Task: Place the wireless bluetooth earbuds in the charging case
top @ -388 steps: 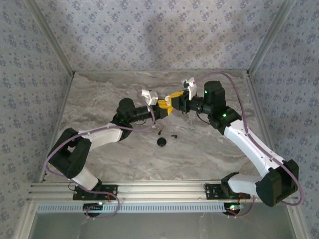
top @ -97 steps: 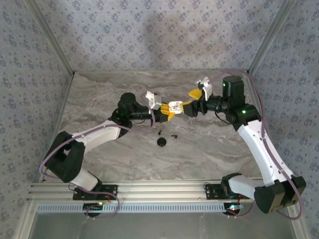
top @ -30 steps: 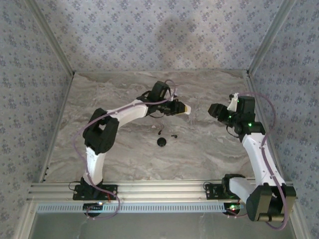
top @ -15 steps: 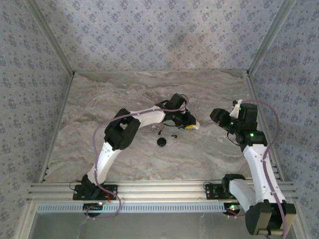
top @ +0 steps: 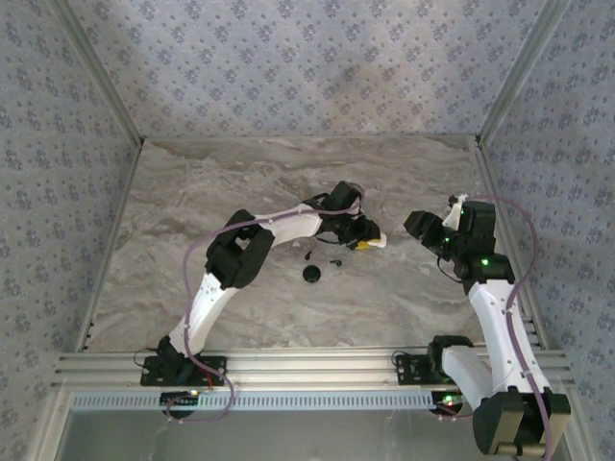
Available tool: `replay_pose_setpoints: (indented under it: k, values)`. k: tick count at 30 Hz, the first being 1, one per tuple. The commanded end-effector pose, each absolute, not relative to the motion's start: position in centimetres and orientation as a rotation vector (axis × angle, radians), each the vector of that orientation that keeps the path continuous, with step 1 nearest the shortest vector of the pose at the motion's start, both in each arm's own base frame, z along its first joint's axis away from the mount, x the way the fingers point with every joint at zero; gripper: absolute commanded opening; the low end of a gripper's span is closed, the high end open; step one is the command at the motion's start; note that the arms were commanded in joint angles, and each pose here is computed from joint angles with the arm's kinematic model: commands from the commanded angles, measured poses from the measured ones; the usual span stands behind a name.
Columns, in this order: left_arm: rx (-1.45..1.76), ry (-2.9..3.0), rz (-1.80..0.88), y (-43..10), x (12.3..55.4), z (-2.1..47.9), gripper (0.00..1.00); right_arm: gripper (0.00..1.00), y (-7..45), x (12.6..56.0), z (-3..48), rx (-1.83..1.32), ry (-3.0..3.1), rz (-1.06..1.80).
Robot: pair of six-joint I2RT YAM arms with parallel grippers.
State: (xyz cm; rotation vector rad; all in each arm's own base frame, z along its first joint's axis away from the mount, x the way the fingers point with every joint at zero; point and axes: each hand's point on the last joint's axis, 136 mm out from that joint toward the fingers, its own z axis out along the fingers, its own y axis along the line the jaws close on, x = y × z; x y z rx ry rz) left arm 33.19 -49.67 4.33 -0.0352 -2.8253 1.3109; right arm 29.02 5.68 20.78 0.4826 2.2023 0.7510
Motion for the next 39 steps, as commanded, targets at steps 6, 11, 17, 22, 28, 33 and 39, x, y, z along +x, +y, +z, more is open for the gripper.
replay_pose_setpoints:
  k: [6,11,17,22,28,33,39]
  values:
    - [-0.139,-2.985,1.152,-47.8,33.8,6.6,0.46,0.60,6.1,29.1,21.7,0.460,2.198,0.771]
    - [-0.231,-3.121,1.005,-45.2,34.0,9.3,0.51,0.62,6.9,29.0,22.1,0.411,2.245,0.763]
    - [-0.272,-3.276,0.841,-40.5,34.1,13.5,0.55,0.64,9.9,28.2,20.9,0.250,2.382,0.757]
    - [-0.161,-3.403,0.807,-35.1,33.8,16.5,0.57,0.65,13.4,27.3,19.0,0.012,2.538,0.651]
    - [0.096,-3.485,0.771,-27.0,33.1,17.4,0.60,0.65,17.3,27.8,17.9,-0.182,2.660,0.598]
    - [0.300,-3.494,0.750,-20.4,31.9,16.8,0.63,0.65,21.0,27.9,17.8,-0.359,2.724,0.522]
    - [0.513,-3.484,0.756,-14.3,30.2,15.7,0.66,0.66,24.9,26.8,15.8,-0.523,2.841,0.448]
